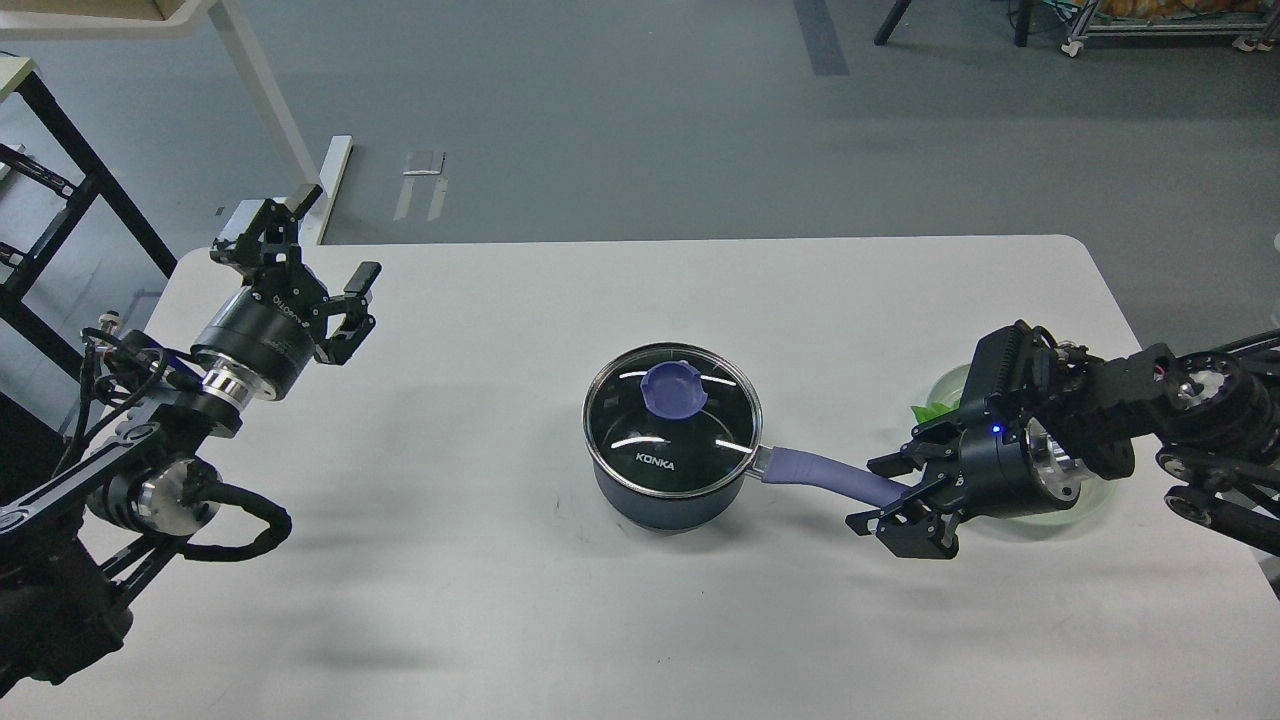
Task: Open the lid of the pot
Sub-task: 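Lower the right gripper and grasp the purple pot handle, then reach the left gripper over the pot toward the purple lid knob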
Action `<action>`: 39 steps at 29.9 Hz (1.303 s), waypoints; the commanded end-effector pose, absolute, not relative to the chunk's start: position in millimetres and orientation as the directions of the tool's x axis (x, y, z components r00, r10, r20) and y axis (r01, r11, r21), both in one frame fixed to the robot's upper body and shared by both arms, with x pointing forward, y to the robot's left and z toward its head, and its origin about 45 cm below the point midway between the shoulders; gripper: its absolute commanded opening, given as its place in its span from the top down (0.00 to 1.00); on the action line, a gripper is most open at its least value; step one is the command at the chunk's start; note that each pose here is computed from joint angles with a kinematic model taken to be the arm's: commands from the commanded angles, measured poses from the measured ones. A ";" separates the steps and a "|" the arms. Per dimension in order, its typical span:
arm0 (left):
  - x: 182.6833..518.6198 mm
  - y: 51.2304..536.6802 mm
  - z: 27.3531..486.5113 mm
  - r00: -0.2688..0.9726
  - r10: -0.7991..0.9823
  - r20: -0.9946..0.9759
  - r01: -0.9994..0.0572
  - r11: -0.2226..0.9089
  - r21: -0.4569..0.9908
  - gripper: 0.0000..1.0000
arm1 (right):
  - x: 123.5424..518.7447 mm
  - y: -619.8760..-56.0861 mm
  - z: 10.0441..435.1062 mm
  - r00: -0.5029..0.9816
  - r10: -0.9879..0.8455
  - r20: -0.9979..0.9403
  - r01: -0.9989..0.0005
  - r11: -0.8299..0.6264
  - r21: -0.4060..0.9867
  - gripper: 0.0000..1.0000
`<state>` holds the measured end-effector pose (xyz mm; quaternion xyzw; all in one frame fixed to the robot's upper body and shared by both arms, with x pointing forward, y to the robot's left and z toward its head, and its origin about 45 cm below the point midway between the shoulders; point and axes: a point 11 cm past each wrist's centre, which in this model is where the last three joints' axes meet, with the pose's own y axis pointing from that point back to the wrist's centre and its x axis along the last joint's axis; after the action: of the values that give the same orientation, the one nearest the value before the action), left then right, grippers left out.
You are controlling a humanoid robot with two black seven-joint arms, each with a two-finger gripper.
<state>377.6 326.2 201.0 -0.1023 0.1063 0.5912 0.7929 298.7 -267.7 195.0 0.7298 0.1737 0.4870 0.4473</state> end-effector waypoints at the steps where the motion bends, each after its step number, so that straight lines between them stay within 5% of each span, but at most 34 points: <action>1: 377.5 325.8 201.2 0.280 0.915 -0.290 -0.959 0.281 -0.037 0.01 | 297.8 -268.0 194.0 0.468 0.688 0.554 -0.180 -0.540 0.822 0.47; 12: 376.7 329.3 205.1 0.306 0.925 -0.225 -0.951 0.307 -0.030 0.01 | 298.2 -267.9 194.5 0.467 0.689 0.555 -0.181 -0.540 0.822 0.64; 19: 370.6 299.4 218.4 0.580 0.803 0.138 -0.811 0.585 0.006 0.01 | 298.2 -268.5 194.6 0.467 0.689 0.554 -0.182 -0.539 0.823 0.69; 25: 375.6 253.6 262.9 0.661 0.586 0.469 -0.658 0.753 -0.012 0.01 | 298.1 -268.4 194.6 0.469 0.687 0.555 -0.182 -0.540 0.822 0.69; 31: 374.8 187.0 291.3 0.529 0.089 0.844 -0.436 0.882 0.181 0.01 | 298.1 -267.8 194.4 0.468 0.687 0.556 -0.181 -0.541 0.821 0.68; 39: 375.8 136.5 256.4 0.195 -0.355 0.914 -0.302 0.865 0.401 0.01 | 298.5 -269.4 195.3 0.471 0.685 0.556 -0.185 -0.540 0.821 0.68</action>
<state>374.1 145.9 271.5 0.2451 -0.5932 0.0265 0.7664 298.2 -267.9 194.6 0.7314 0.1725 0.4855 0.4468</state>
